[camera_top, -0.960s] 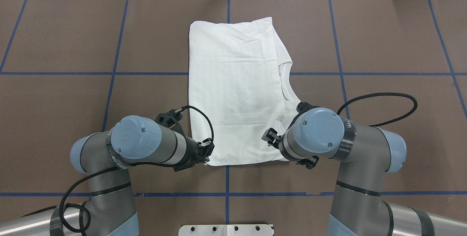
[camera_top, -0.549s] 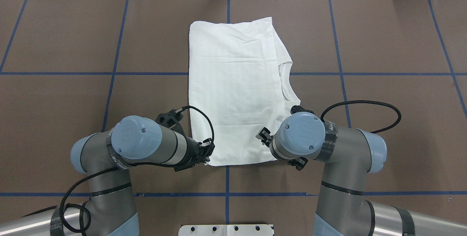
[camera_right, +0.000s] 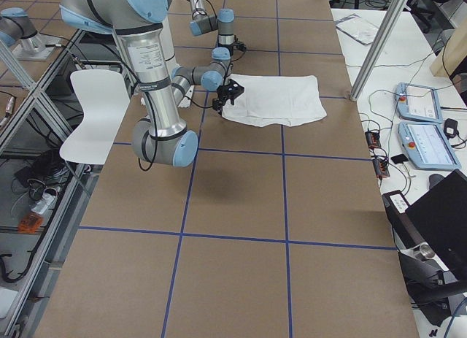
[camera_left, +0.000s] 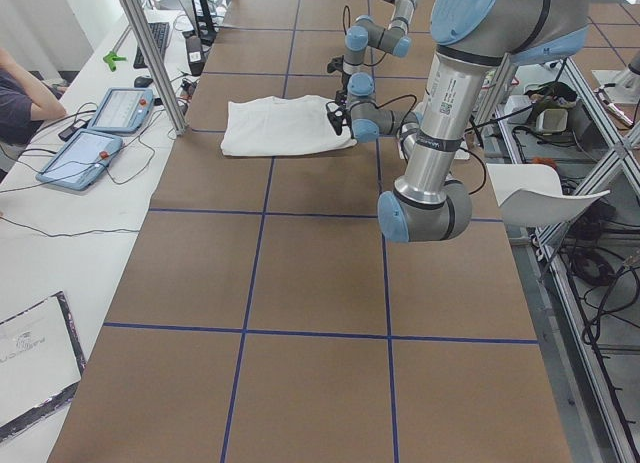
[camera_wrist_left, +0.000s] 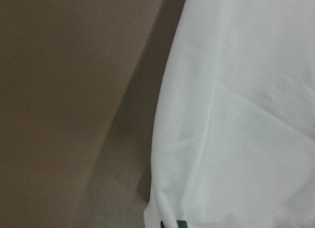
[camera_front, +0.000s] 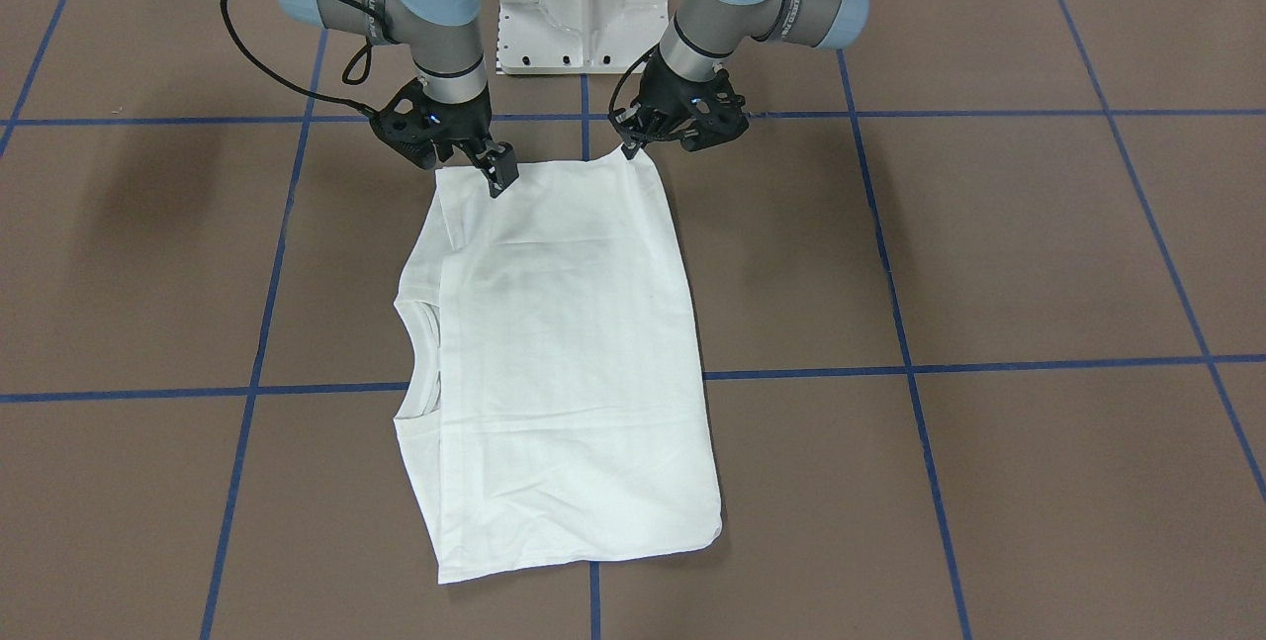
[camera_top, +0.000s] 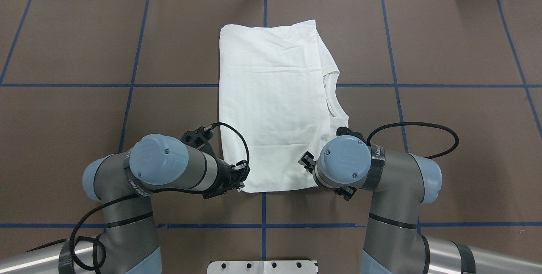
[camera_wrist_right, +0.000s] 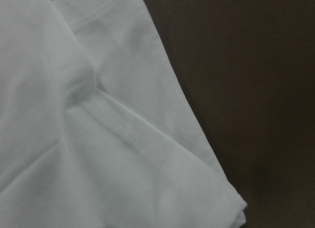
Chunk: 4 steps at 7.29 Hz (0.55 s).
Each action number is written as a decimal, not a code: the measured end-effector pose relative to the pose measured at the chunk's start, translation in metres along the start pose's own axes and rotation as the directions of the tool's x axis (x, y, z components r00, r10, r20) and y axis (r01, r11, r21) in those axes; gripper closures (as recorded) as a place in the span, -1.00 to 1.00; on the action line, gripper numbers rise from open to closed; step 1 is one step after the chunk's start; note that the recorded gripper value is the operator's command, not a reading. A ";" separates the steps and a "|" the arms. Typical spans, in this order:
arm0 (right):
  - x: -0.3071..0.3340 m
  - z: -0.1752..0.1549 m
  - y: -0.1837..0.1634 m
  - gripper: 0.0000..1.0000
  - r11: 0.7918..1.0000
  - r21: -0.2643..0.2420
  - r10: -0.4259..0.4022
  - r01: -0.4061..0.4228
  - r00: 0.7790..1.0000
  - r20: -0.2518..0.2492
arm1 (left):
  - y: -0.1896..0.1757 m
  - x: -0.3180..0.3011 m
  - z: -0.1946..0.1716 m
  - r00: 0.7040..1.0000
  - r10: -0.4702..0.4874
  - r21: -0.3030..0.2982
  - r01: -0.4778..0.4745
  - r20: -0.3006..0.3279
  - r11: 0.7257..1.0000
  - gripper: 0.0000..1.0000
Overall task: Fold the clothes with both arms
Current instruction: 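Move the right gripper to the shirt's near corner beside the left gripper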
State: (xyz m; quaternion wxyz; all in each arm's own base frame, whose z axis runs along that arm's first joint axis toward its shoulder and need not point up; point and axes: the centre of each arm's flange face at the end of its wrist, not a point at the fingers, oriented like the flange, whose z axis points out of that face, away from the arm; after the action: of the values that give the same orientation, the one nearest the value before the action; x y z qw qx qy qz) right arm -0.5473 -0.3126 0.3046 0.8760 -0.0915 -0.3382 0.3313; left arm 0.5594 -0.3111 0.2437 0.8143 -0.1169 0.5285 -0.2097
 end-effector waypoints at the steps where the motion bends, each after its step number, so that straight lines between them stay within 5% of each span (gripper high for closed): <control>1: 0.002 0.005 0.001 -1.00 1.000 0.004 -0.002 0.002 1.000 -0.010 | 0.001 0.001 0.000 1.000 0.001 0.000 -0.001 -0.001 1.000 1.00; 3: 0.003 0.014 -0.001 -0.94 1.000 0.011 -0.001 0.002 1.000 -0.024 | 0.002 0.003 0.000 1.000 0.002 -0.001 -0.002 -0.004 1.000 1.00; 4: 0.003 0.014 -0.001 -0.69 1.000 0.012 -0.001 0.001 1.000 -0.023 | 0.001 0.002 0.000 1.000 0.001 -0.001 -0.001 -0.003 1.000 1.00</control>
State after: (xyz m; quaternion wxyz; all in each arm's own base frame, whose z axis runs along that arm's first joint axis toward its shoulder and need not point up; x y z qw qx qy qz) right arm -0.5544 -0.3125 0.3170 0.8806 -0.0899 -0.3263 0.3317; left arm 0.5610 -0.3111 0.2414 0.8135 -0.1165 0.5299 -0.2091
